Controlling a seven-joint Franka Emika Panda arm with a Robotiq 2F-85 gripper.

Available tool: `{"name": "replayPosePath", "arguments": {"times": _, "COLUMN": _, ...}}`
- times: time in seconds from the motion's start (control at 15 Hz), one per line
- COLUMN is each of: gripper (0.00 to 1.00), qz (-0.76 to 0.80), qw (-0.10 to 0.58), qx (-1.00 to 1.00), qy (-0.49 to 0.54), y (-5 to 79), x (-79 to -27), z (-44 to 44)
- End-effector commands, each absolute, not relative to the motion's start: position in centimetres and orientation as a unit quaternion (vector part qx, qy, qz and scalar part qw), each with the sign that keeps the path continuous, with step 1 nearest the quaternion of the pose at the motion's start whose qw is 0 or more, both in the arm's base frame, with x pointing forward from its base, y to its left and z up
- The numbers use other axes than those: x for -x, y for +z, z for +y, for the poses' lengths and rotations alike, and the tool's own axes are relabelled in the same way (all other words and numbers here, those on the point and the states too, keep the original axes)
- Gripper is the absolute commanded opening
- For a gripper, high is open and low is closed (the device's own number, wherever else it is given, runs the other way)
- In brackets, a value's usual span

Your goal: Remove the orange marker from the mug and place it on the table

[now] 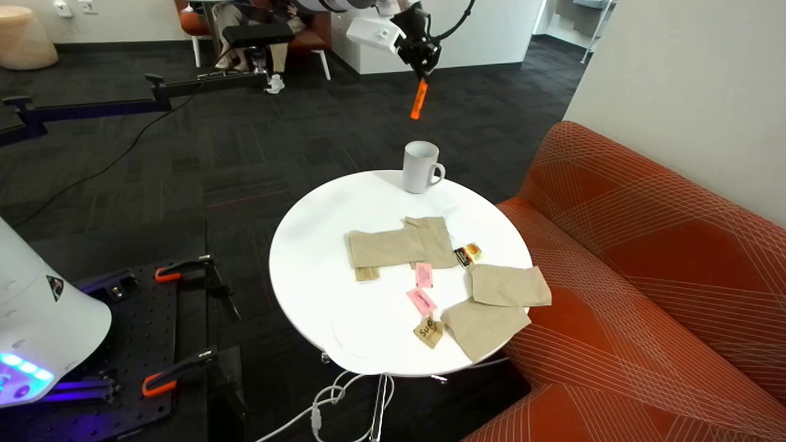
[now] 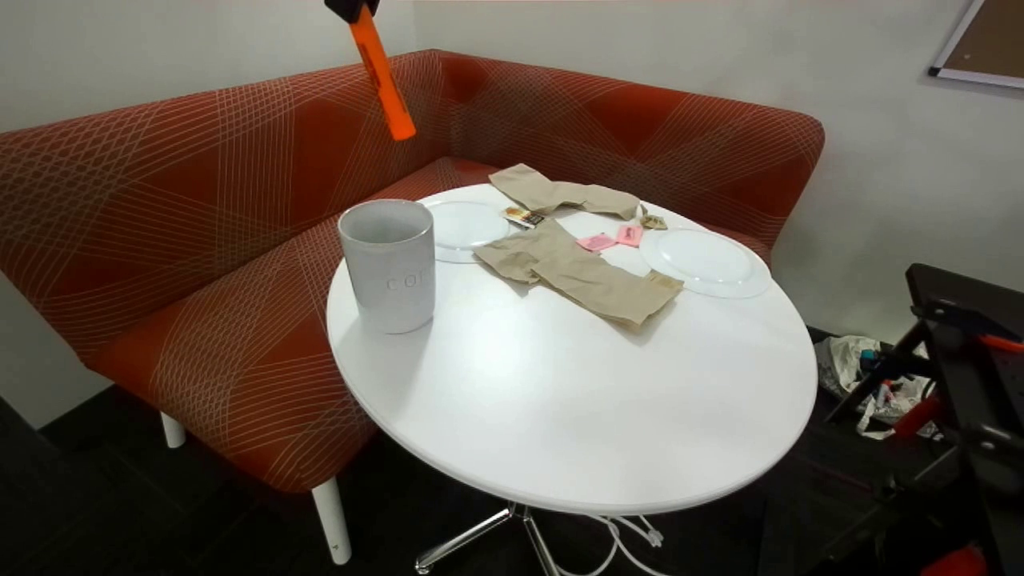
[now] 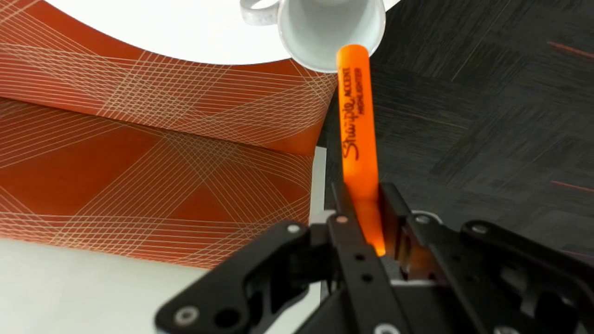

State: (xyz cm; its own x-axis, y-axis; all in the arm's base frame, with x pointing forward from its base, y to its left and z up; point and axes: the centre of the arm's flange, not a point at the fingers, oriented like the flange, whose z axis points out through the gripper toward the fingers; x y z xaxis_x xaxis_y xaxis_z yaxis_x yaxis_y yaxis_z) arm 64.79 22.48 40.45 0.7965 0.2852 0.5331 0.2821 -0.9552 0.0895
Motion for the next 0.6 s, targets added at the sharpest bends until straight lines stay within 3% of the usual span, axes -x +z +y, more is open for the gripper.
{"name": "replayPosePath", "arguments": {"times": 0.0, "gripper": 0.05, "qz": 0.148, "qw": 0.02, "qx": -0.954, "qy": 0.26, "y": 41.9, "x": -59.5, "z": 20.8}}
{"name": "replayPosePath", "arguments": {"times": 0.53, "gripper": 0.05, "qz": 0.11, "qw": 0.04, "qx": -0.981, "qy": 0.156, "y": 37.4, "x": -53.6, "z": 17.2}}
